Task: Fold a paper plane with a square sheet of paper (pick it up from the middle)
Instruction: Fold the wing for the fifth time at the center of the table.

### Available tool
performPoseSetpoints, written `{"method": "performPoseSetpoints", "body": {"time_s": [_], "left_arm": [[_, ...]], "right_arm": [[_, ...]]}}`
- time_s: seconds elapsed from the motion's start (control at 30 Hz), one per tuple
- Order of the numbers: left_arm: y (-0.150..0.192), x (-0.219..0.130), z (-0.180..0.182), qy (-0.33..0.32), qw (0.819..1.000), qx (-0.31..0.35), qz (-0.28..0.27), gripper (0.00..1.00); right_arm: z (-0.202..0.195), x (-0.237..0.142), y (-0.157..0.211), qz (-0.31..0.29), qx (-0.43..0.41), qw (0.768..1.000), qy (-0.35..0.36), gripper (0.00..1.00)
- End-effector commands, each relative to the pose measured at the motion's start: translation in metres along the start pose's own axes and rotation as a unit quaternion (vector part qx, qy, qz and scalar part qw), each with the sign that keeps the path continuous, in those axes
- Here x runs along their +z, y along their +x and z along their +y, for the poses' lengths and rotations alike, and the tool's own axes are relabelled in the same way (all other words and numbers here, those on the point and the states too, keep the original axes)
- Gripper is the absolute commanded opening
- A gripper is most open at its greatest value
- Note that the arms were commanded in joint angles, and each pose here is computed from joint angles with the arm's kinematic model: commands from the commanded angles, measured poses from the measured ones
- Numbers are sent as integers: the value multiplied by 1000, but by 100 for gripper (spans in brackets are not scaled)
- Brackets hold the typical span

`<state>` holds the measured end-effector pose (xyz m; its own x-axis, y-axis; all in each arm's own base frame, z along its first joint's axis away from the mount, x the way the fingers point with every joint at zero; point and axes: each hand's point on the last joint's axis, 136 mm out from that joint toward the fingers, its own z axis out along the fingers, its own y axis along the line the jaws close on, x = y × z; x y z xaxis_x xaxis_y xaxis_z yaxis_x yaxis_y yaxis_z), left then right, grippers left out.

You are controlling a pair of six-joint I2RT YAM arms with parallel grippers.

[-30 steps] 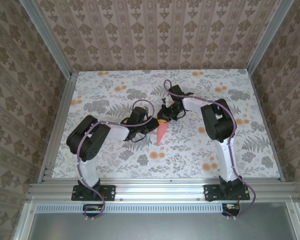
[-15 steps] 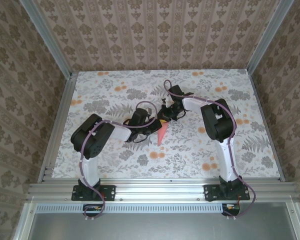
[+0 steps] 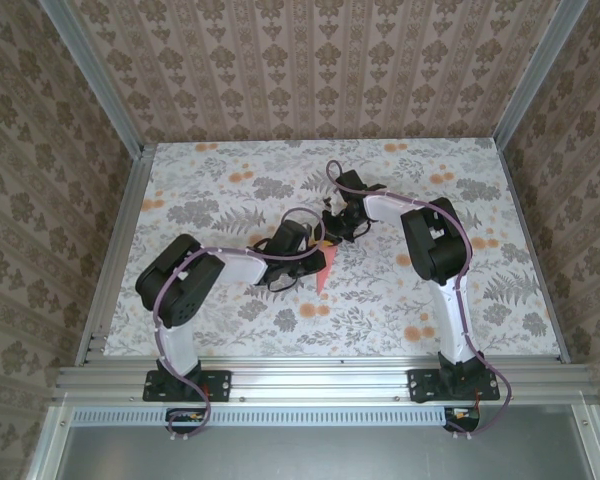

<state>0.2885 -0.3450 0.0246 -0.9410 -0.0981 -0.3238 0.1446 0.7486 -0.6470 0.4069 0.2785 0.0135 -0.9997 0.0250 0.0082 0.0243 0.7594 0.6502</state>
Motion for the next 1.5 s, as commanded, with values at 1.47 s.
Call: {"method": "performPoseSetpoints", "body": {"time_s": [1.47], "left_arm": [[45, -15, 18, 16, 998, 22, 53, 14]], "right_arm": [[-25, 14, 29, -5, 48, 998, 32, 14]]}}
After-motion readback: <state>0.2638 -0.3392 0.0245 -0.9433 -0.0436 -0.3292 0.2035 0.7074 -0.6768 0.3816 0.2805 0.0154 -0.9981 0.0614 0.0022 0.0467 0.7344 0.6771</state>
